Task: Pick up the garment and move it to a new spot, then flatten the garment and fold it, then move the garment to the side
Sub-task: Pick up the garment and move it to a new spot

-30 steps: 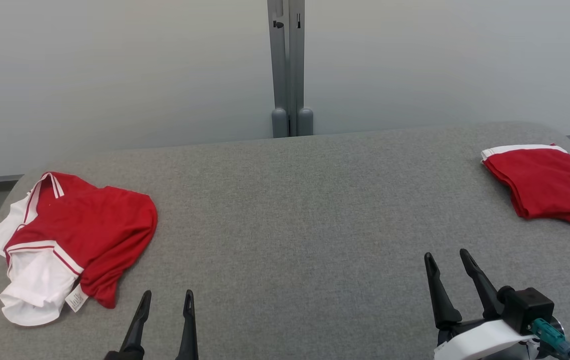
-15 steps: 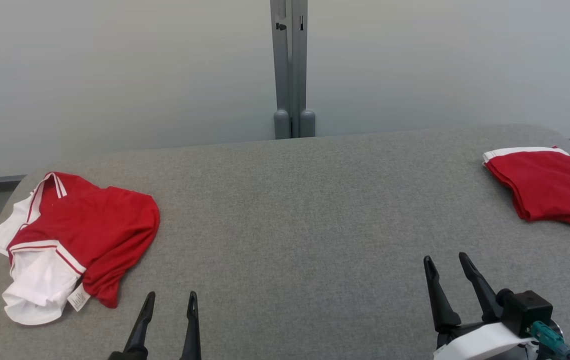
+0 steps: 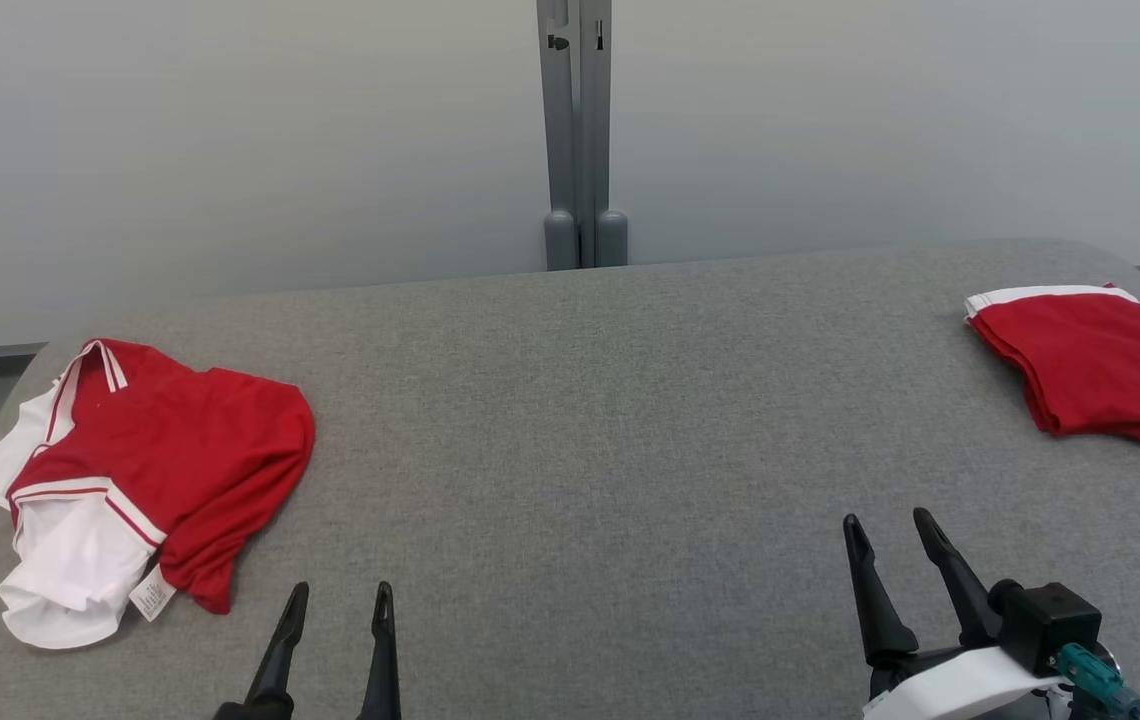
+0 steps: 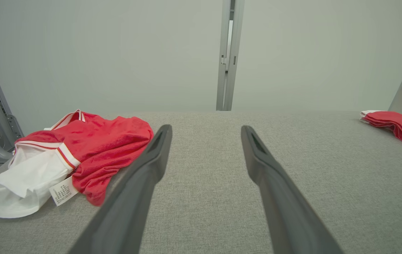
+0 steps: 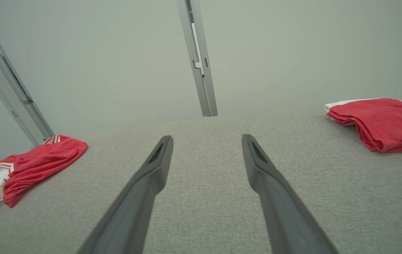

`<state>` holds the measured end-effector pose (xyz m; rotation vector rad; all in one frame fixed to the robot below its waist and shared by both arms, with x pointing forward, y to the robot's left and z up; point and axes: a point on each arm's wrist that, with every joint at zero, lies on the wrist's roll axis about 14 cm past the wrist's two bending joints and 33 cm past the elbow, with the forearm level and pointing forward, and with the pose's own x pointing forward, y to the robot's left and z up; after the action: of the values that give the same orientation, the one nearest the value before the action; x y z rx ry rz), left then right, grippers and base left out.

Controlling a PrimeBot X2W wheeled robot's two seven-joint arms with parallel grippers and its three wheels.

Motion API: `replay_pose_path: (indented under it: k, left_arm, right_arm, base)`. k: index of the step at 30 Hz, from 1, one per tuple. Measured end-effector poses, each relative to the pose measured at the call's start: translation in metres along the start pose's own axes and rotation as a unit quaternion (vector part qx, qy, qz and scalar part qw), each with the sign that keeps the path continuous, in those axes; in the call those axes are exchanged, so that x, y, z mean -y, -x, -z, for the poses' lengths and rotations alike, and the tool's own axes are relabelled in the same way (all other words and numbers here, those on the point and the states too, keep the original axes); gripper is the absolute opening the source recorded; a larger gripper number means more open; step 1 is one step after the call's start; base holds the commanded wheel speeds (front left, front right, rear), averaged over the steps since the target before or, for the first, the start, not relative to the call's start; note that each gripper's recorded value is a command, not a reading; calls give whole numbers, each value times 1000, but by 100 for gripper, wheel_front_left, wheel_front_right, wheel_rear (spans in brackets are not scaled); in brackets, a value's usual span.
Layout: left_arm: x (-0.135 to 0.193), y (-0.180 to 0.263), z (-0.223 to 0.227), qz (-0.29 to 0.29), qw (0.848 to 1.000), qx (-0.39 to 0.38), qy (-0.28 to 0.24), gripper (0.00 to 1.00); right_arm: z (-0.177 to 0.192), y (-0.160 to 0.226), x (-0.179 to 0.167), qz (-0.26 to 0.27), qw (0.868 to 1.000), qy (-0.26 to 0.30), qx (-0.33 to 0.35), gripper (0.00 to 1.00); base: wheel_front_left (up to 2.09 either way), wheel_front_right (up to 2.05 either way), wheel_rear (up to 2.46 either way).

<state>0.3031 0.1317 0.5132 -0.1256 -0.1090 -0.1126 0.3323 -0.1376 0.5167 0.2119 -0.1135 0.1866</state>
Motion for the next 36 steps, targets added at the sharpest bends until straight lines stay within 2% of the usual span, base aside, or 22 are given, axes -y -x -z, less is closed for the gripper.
replay_pose_path:
  k: [36]
  left_arm:
    - [-4,-2,3,-9,1000,-5,1,100]
  right_arm:
    - [11,-5,-6,-9,1000,-6,-17,100]
  base:
    - [0,0,0]
